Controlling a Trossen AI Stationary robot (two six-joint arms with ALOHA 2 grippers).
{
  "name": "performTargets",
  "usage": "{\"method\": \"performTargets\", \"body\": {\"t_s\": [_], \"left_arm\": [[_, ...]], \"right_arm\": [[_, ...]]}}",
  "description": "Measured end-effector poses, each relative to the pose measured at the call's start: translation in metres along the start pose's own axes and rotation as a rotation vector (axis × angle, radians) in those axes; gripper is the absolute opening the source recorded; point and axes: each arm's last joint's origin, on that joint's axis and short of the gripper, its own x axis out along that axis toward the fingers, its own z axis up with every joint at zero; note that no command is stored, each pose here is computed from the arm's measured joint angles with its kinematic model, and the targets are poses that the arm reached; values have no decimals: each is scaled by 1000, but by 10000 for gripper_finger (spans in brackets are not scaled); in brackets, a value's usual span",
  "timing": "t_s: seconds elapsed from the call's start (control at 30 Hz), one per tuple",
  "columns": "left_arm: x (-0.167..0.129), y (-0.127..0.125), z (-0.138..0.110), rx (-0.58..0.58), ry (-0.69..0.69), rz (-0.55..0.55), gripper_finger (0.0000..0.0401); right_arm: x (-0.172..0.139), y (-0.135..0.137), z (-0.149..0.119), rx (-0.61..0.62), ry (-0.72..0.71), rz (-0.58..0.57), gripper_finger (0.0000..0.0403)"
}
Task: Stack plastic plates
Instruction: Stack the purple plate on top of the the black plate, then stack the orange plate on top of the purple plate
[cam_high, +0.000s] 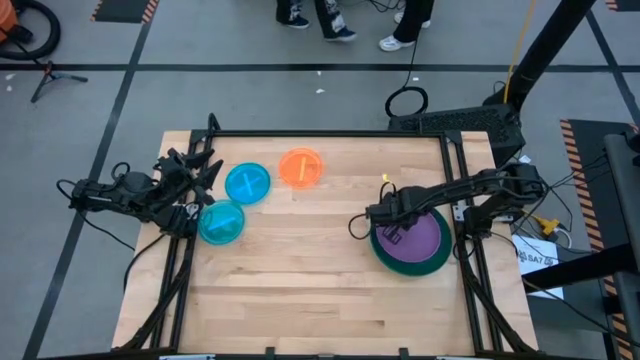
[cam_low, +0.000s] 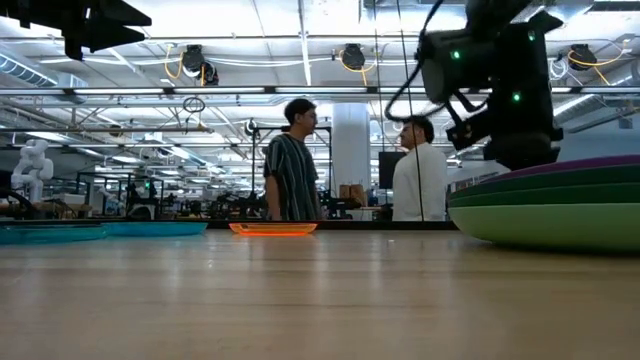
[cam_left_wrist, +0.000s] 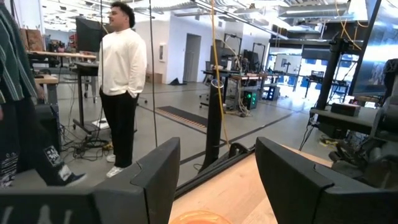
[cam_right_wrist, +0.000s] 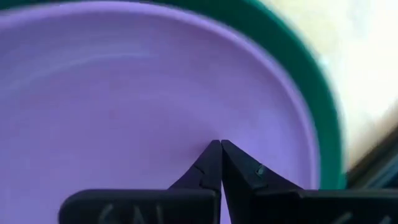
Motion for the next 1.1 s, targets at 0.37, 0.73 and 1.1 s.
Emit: {"method": "performTargets", "body": {"t_s": [0.37,0.73,1.1], "left_arm": [[0,0,0,0,0,0,214],[0,0,0,-2,0,0,214],[0,0,0,-5,0,-2,214]], "right_arm": [[-8,14,-7,-34,100,178,0],[-11,15,-9,-57,116,175,0],[-44,17,4,-144,-58,123,0]]}}
